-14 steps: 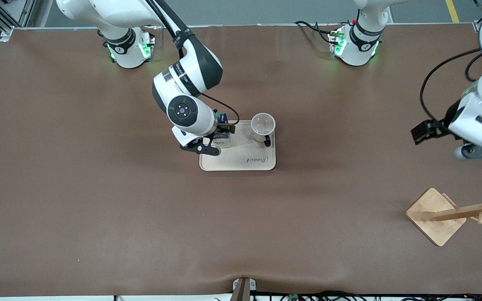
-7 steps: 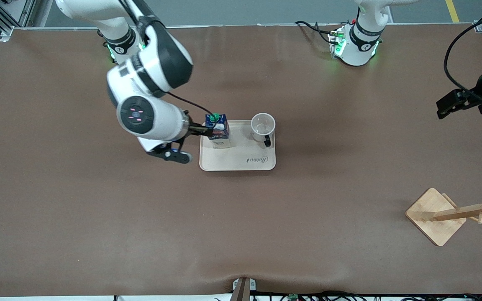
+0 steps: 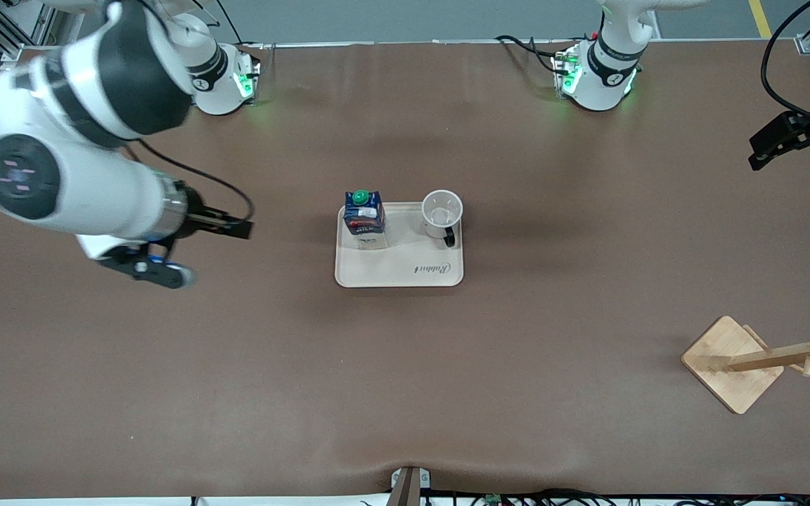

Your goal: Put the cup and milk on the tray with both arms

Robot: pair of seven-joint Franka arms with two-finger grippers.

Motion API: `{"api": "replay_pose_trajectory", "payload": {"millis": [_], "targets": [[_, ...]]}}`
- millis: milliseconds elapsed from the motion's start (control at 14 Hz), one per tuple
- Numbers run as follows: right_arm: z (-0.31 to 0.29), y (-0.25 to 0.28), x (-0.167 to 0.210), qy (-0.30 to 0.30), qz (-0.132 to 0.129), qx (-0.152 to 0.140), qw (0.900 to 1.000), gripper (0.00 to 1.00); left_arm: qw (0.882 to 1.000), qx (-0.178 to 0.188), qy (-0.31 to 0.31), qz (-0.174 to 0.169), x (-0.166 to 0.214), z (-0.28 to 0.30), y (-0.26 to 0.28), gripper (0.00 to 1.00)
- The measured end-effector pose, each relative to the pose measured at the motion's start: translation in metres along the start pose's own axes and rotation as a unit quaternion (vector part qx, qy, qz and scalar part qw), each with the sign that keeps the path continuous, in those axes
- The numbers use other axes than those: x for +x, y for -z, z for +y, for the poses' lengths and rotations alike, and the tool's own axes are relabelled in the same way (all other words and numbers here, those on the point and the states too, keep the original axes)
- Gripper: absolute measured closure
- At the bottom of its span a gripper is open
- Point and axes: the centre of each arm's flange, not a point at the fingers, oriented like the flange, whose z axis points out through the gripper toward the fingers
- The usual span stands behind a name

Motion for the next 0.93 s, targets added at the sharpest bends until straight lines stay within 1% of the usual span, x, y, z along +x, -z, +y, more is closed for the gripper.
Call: {"api": "replay_pose_trajectory", "payload": {"millis": [143,286,500,643,786,929], "targets": [[0.043,0.028,0.003,-0.022,0.020,0.002,1.000,0.00,1.000,-0.002,-0.006,0.000,-0.001,0.007,0.001,0.00],[0.089,0.055,0.001,-0.033,0.030,0.016,0.999,0.00,1.000,-0.007,-0.014,-0.004,-0.005,0.016,0.002,0.00],[0.150,0.087,-0.011,-0.003,0.049,0.036,0.998,0.00,1.000,-0.007,-0.015,-0.009,-0.007,0.017,0.002,0.00],[0.192,0.093,-0.020,0.007,0.055,0.046,0.997,0.00,1.000,-0.006,-0.013,-0.015,-0.008,0.015,0.001,0.00],[0.229,0.084,-0.020,0.027,0.056,0.053,0.997,0.00,1.000,-0.006,-0.014,-0.018,-0.009,0.015,0.000,0.00],[0.245,0.071,-0.019,0.033,0.050,0.054,0.997,0.00,1.000,-0.006,-0.014,-0.019,-0.009,0.015,-0.001,0.00]]}}
